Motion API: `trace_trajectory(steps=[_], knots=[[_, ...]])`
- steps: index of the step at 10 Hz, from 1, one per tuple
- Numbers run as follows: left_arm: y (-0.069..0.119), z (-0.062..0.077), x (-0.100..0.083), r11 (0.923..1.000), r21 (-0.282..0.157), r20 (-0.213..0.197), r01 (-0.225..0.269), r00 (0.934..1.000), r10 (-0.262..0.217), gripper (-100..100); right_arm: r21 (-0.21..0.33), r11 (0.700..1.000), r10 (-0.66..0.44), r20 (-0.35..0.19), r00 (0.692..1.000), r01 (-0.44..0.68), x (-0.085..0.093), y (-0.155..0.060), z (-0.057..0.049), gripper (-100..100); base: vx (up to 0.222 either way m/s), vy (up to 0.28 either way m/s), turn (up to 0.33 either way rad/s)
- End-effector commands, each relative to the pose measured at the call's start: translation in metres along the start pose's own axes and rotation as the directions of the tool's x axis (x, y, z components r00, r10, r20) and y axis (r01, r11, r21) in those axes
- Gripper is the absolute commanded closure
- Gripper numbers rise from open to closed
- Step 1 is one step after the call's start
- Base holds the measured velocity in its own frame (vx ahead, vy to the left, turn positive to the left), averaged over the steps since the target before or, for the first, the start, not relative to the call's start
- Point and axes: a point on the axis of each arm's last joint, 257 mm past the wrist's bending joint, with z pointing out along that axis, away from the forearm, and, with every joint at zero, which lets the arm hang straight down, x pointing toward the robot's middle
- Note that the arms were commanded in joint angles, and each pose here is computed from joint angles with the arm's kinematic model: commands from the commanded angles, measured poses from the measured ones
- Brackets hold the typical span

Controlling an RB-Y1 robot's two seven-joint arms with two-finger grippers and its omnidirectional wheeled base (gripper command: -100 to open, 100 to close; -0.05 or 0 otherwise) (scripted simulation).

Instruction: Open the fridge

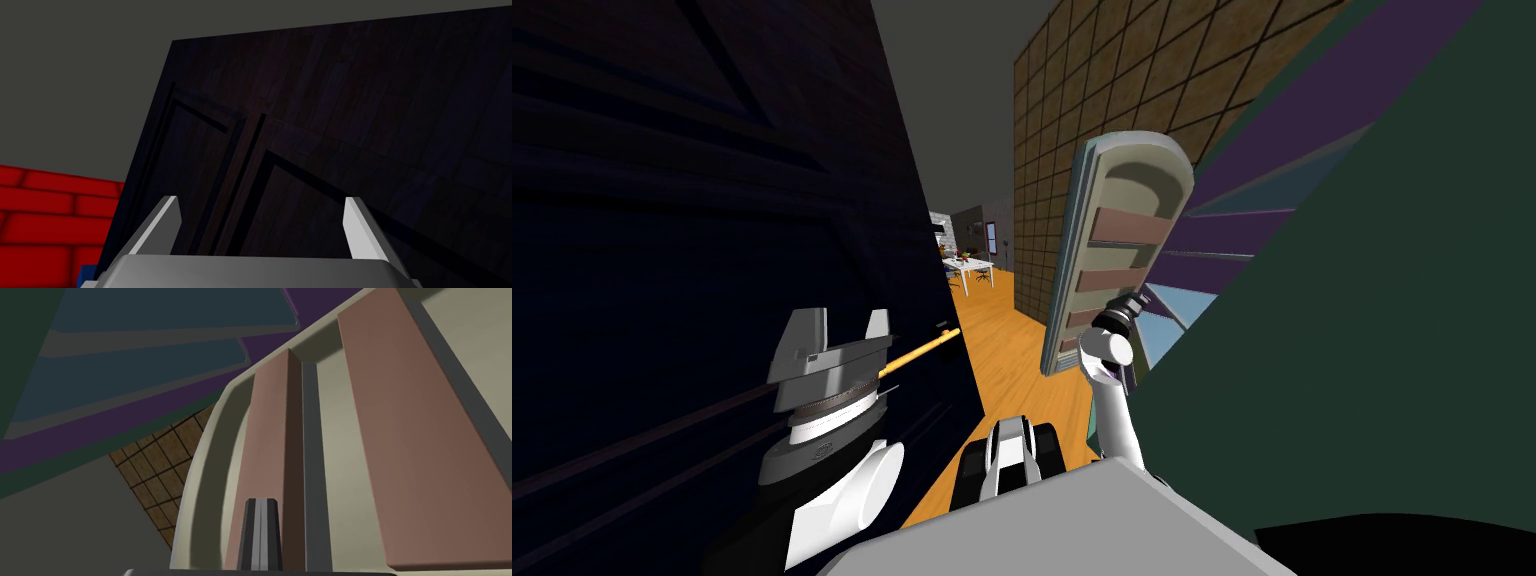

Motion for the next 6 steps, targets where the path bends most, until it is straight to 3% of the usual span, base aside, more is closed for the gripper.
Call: trace_trajectory(steps=[1,5,6], knots=[[0.000,0.000,0.000,1.0000,0.000,0.000,0.000,1.0000,0.000,0,0.052,0.998,-0.032,0.020,0.999,0.031,-0.005,-0.017,0.010,-100,0.049,0.013,-0.002],[0.000,0.000,0.000,1.0000,0.000,0.000,0.000,1.0000,0.000,0,0.148,0.985,-0.085,-0.004,0.996,0.085,-0.011,-0.055,0.028,-100,0.101,0.021,0.000],[0.000,0.000,0.000,1.0000,0.000,0.000,0.000,1.0000,0.000,0,0.148,0.985,-0.085,-0.004,0.996,0.085,-0.011,-0.055,0.028,-100,0.140,0.042,0.006]])
